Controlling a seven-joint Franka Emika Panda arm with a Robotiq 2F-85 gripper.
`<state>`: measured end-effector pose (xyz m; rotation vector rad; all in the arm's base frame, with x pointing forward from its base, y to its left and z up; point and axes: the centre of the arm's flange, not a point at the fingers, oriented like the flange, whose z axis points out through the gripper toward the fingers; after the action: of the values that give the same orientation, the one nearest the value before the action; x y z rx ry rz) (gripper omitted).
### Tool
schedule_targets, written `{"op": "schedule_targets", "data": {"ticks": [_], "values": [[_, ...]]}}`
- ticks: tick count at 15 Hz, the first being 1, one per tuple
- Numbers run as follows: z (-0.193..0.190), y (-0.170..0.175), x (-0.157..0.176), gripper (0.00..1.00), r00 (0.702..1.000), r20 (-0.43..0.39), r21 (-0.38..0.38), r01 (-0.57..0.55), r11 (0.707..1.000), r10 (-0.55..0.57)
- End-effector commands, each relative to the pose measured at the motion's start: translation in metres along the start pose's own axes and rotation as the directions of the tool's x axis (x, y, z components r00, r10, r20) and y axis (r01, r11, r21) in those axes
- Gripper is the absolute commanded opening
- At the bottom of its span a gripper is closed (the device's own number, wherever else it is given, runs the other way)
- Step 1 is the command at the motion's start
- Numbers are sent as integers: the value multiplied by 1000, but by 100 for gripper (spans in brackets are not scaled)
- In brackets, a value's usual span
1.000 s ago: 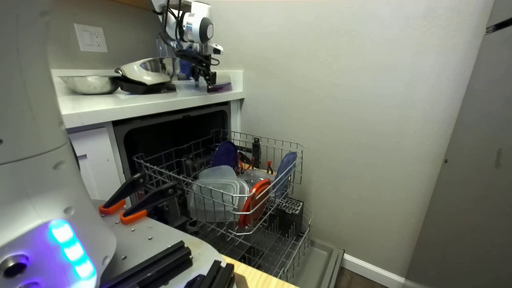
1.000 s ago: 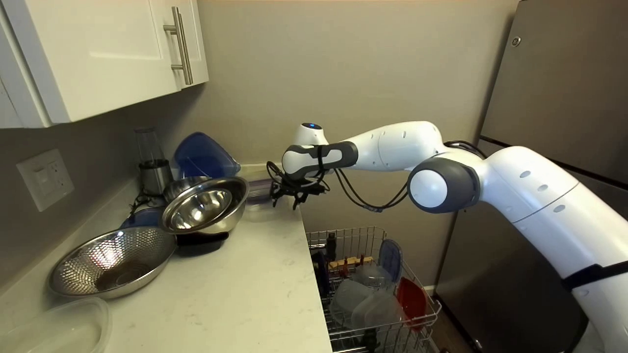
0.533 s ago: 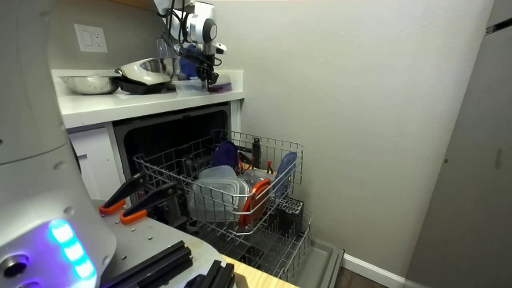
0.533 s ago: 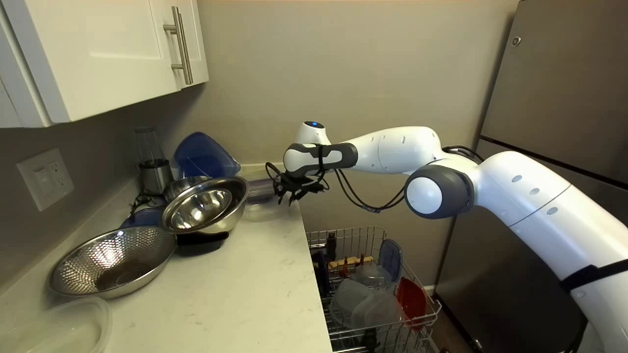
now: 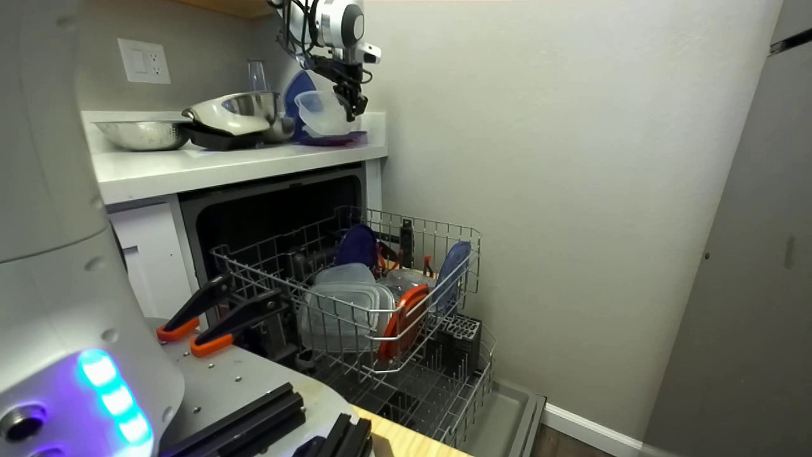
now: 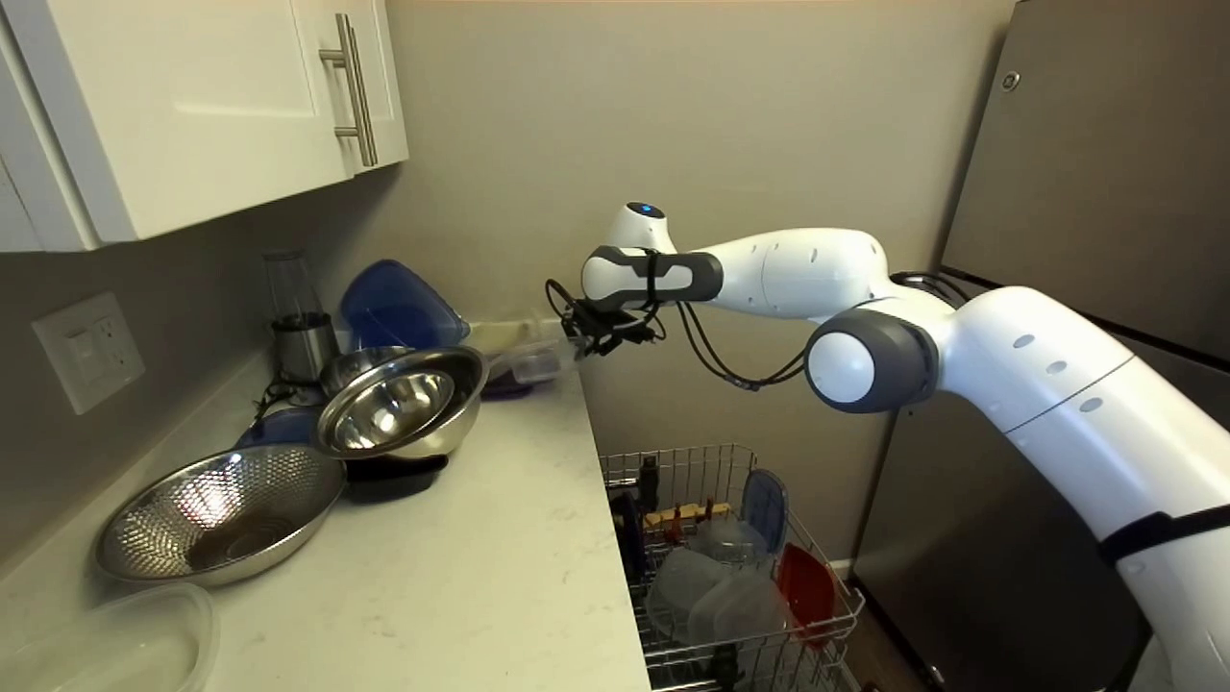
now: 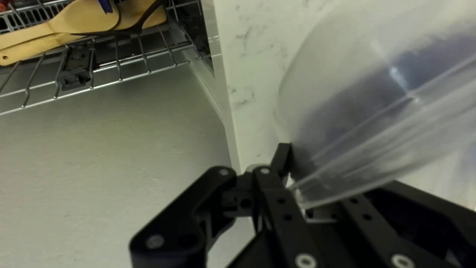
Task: Remove the clear bowl from the countertop and put it in the dishwasher
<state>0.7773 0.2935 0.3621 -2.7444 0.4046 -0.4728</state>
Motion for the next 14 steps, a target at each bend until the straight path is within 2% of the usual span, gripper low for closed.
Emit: {"op": "schedule_targets", "data": {"ticks": [1,6,10,14], "values": [[-18,4,-2,4,999,11,39,-43,998,43],[-34,2,-1,4,999,37,27,-1,1000,0],[-43,0,-3,3,994,97,-8,46,999,-45],[-40,-1,-21,3,955,243,76,155,985,-169]]}}
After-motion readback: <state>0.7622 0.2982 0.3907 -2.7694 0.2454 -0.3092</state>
